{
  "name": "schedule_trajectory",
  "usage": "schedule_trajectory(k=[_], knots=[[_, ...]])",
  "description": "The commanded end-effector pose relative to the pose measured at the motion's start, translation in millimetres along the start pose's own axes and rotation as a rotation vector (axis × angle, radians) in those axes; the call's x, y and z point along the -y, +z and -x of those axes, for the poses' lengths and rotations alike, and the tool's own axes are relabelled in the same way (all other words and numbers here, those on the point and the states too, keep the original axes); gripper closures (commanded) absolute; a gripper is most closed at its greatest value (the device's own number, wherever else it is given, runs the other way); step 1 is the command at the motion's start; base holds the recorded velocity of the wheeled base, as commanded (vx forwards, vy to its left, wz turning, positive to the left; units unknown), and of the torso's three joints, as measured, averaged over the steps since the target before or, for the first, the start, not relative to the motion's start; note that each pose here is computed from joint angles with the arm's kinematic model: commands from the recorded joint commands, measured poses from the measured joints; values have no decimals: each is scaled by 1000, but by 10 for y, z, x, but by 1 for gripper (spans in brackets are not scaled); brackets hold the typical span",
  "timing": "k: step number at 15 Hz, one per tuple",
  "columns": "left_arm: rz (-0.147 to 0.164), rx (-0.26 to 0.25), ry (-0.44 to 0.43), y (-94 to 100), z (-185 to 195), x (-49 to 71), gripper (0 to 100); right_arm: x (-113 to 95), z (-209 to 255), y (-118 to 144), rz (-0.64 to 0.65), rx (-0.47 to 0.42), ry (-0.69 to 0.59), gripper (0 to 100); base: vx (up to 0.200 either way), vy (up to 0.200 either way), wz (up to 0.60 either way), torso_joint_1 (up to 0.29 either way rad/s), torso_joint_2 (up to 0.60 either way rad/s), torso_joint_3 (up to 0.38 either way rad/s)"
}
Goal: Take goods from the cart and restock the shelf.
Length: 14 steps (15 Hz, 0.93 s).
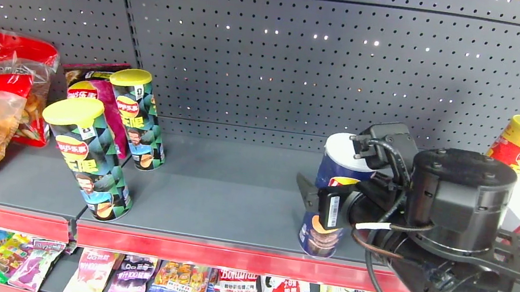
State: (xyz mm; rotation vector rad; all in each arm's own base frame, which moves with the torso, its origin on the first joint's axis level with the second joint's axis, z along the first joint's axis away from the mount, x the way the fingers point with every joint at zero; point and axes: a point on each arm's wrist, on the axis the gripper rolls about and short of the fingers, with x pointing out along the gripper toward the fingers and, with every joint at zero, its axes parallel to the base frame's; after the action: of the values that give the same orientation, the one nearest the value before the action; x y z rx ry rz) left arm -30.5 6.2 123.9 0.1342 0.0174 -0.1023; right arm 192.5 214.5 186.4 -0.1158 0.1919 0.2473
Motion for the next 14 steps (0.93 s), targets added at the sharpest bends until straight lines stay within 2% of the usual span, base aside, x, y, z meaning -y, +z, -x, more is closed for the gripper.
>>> schedule_trajectory(k=[1,8,11,14], knots=[[0,1,1,-1,1,0,100,43,72,19,-7,11,2,0,0,0,0,0,0,0],[-1,-6,-3,-10,-5,1,100,172,623,-44,-8,44,103,0,0,0,0,0,0,0],[-1,-11,-3,-18,-10,3,100,327,934,-209,8,44,160,0,0,0,0,0,0,0],[-1,-8,0,-7,-9,1,100,555,1101,-263,1,77,144,0,0,0,0,0,0,0]])
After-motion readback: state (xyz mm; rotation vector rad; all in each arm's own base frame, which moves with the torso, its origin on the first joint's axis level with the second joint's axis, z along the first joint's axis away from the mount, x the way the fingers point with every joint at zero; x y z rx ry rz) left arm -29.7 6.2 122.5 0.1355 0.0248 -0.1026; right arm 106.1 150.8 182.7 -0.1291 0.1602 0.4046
